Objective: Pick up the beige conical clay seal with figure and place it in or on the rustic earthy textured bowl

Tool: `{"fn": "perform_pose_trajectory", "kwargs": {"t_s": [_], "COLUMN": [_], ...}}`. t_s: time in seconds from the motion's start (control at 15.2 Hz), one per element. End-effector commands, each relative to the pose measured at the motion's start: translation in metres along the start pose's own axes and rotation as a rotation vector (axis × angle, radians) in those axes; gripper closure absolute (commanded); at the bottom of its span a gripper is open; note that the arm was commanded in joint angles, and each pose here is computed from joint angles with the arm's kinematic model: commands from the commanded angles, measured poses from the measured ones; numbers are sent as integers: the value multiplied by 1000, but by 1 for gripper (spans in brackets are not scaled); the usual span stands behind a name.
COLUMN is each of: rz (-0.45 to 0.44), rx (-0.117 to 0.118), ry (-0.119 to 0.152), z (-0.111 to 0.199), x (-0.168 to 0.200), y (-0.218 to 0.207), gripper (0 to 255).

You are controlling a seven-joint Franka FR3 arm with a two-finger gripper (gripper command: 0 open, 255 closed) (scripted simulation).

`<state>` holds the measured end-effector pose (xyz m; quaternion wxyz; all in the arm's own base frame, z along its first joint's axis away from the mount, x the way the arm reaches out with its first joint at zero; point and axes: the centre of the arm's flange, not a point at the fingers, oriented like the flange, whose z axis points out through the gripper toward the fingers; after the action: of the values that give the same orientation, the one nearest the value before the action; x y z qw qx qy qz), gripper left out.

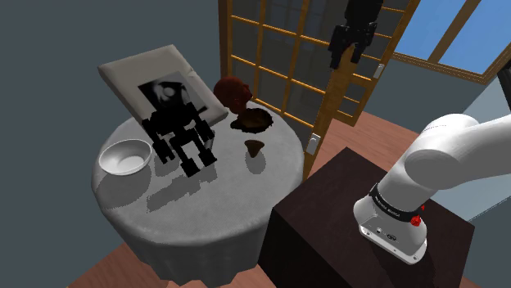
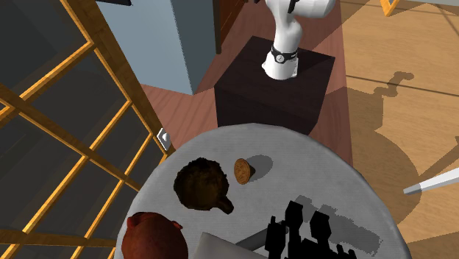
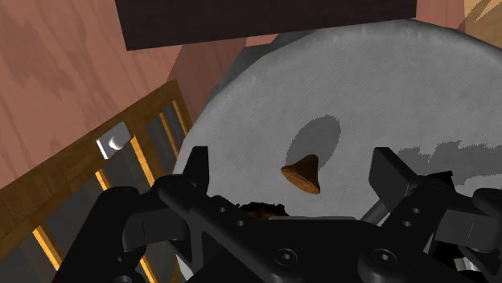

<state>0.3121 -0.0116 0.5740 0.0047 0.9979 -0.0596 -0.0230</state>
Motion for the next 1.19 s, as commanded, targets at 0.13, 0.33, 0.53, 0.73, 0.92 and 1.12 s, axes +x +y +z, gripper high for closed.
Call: {"fn": "perform_pose_trajectory", "kwargs": {"t_s": [0.13, 0.33, 0.53, 0.73, 0.92, 1.12], "rz": [-25, -63, -101, -140, -178, -216], "rx": [-6, -15, -24, -33, -42, -51], "ry": [4, 11, 17, 23, 29, 36], "z": [21, 54, 86, 118, 149, 181], "x": [14, 35, 57, 78, 98, 119], "y": [-5, -13, -21, -30, -40, -50], "gripper": [0, 0, 0, 0, 0, 0]}}
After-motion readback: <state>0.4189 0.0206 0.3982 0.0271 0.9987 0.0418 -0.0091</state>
